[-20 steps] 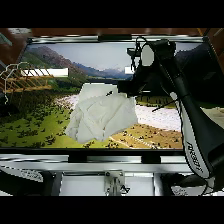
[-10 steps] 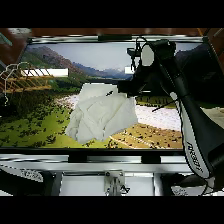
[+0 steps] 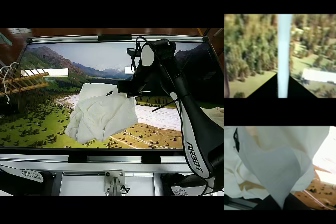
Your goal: Fold the shirts.
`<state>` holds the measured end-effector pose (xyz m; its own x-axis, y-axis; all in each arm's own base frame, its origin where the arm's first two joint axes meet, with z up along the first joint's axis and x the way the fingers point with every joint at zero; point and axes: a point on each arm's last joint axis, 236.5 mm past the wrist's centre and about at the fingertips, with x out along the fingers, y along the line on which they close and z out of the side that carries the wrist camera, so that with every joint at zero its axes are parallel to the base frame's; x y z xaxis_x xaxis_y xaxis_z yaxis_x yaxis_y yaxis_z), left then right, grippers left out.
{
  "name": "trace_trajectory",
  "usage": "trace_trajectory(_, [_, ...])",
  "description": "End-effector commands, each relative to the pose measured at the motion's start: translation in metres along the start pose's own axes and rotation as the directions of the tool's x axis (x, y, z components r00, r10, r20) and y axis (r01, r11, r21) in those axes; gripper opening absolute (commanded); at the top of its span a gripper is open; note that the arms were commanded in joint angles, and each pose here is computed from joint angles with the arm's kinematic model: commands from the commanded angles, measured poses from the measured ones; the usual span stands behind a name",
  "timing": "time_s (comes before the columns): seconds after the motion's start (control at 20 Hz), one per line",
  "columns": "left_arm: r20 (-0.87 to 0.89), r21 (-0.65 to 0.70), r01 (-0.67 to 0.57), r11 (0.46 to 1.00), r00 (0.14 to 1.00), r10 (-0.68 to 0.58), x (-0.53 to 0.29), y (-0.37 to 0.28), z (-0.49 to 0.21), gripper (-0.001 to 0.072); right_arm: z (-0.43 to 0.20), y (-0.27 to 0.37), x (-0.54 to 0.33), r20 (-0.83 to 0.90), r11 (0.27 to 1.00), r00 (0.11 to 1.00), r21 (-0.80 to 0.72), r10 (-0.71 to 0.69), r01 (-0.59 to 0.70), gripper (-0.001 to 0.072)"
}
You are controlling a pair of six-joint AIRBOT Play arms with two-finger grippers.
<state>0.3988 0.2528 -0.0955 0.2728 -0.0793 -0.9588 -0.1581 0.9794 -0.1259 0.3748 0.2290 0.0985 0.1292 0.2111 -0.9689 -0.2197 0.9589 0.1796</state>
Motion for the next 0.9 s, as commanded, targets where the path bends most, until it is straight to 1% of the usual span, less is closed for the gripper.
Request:
trace_trajectory(0.0, [0.053,0.026,-0.032,0.999,0.998,0.031,-0.02,0.0,0.014,0.0062,0.0,0.0,0.0,-0.001,1.0,1.0,-0.001,0.0,0.0,0.0088])
trace_trajectory(0.15, [0.099,0.032,-0.048,0.998,0.994,0.044,-0.044,-0.004,0.023,0.0062,-0.001,0.0,0.0,-0.002,1.0,1.0,-0.011,-0.001,0.001,0.0088])
trace_trajectory(0.3, [0.18,0.027,-0.091,0.995,0.98,0.085,-0.085,-0.006,0.039,0.0062,-0.004,-0.002,0.0,-0.015,1.0,1.0,-0.016,-0.008,0.008,0.0088])
trace_trajectory(0.45, [0.304,-0.009,-0.156,0.988,0.941,0.151,-0.147,-0.004,0.066,0.0062,-0.01,-0.005,-0.002,-0.04,0.999,0.999,-0.037,-0.021,0.02,0.0088])
trace_trajectory(0.55, [0.393,-0.061,-0.164,0.985,0.903,0.175,-0.191,-0.012,0.083,0.0062,-0.009,-0.009,-0.005,-0.029,0.998,0.999,-0.05,-0.035,0.034,0.0088])
trace_trajectory(0.6, [0.441,-0.078,-0.14,0.987,0.883,0.16,-0.212,-0.026,0.091,0.0062,-0.007,-0.014,-0.007,-0.018,0.997,0.998,-0.052,-0.058,0.057,0.0087])
trace_trajectory(0.65, [0.479,-0.069,-0.094,0.993,0.87,0.115,-0.227,-0.048,0.097,0.0062,-0.006,-0.02,-0.01,-0.004,0.995,0.997,-0.058,-0.083,0.083,0.0088])
trace_trajectory(0.7, [0.5,-0.026,-0.033,0.999,0.865,0.042,-0.237,-0.08,0.1,0.0062,-0.003,-0.027,-0.013,0.01,0.992,0.994,-0.061,-0.111,0.112,0.0087])
trace_trajectory(0.8, [0.456,0.125,0.038,0.991,0.885,-0.091,-0.244,-0.158,0.092,0.0061,-0.001,-0.035,-0.018,0.028,0.987,0.989,-0.056,-0.147,0.149,0.0087])
trace_trajectory(0.85, [0.398,0.225,0.056,0.973,0.906,-0.144,-0.242,-0.199,0.079,0.0061,0.0,-0.038,-0.019,0.033,0.986,0.987,-0.053,-0.159,0.161,0.0087])
